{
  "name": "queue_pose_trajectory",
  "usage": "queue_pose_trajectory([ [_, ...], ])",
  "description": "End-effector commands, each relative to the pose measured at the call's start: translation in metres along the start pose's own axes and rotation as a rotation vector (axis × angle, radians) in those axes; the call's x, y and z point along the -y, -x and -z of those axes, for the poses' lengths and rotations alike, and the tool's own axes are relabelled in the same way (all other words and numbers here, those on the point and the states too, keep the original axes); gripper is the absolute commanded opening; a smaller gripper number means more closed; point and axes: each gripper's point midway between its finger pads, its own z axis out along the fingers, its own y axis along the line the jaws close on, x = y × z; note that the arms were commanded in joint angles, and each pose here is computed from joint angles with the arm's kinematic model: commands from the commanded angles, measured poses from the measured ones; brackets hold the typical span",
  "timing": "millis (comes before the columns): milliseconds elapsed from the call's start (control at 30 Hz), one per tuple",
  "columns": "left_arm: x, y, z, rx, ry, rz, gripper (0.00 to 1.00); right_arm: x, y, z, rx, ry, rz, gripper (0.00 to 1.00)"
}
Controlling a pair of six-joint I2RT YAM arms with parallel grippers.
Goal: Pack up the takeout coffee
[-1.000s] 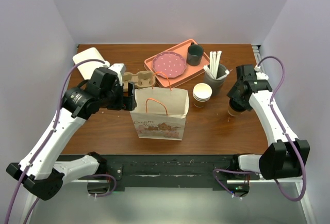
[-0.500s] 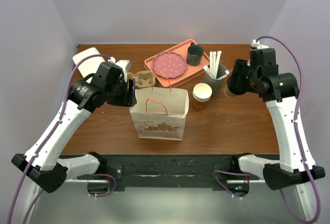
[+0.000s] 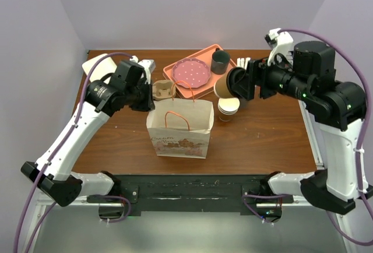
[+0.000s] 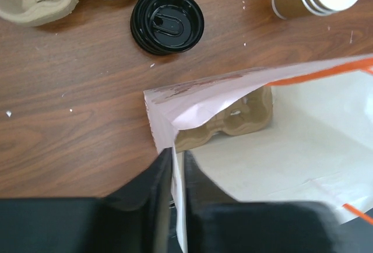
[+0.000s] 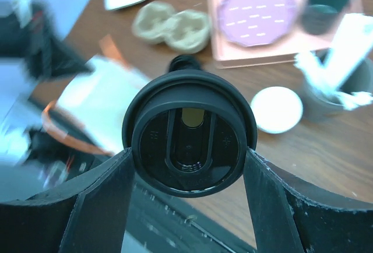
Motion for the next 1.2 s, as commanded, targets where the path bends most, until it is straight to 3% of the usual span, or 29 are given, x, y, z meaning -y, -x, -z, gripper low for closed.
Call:
queue_pose_trajectory([
  [0,0.018,0.007,0.008,0.033,-0.097,-0.026,0.00,-0.036,-0.025,0.009,-0.048,0.218,0.125,0.29],
  [100,0.032,0.011,0.014,0.077,-0.185,-0.028,0.00,-0.043,-0.034,0.006,-0.088,0.251,0.156,0.29],
  [233,0.044,0.019,0.017,0.165,-0.268,-0.005,0.00,-0.057,-0.022,0.008,-0.012,0.301,0.185,0.29],
  [533,0.044,0.018,0.032,0.305,-0.320,0.049,0.00,-0.093,-0.048,-0.006,-0.098,0.398,0.272,0.28],
  [767,0.035,0.009,0.024,0.248,-0.268,0.095,0.00,-0.109,-0.058,-0.013,-0.129,0.386,0.321,0.28],
  [1033,0.022,-0.006,0.009,0.133,-0.171,0.086,0.00,-0.125,-0.012,0.003,0.018,0.387,0.296,0.28],
  [1167,0.020,-0.007,0.008,0.123,-0.162,0.077,0.00,-0.138,-0.010,0.005,0.024,0.435,0.300,0.28],
])
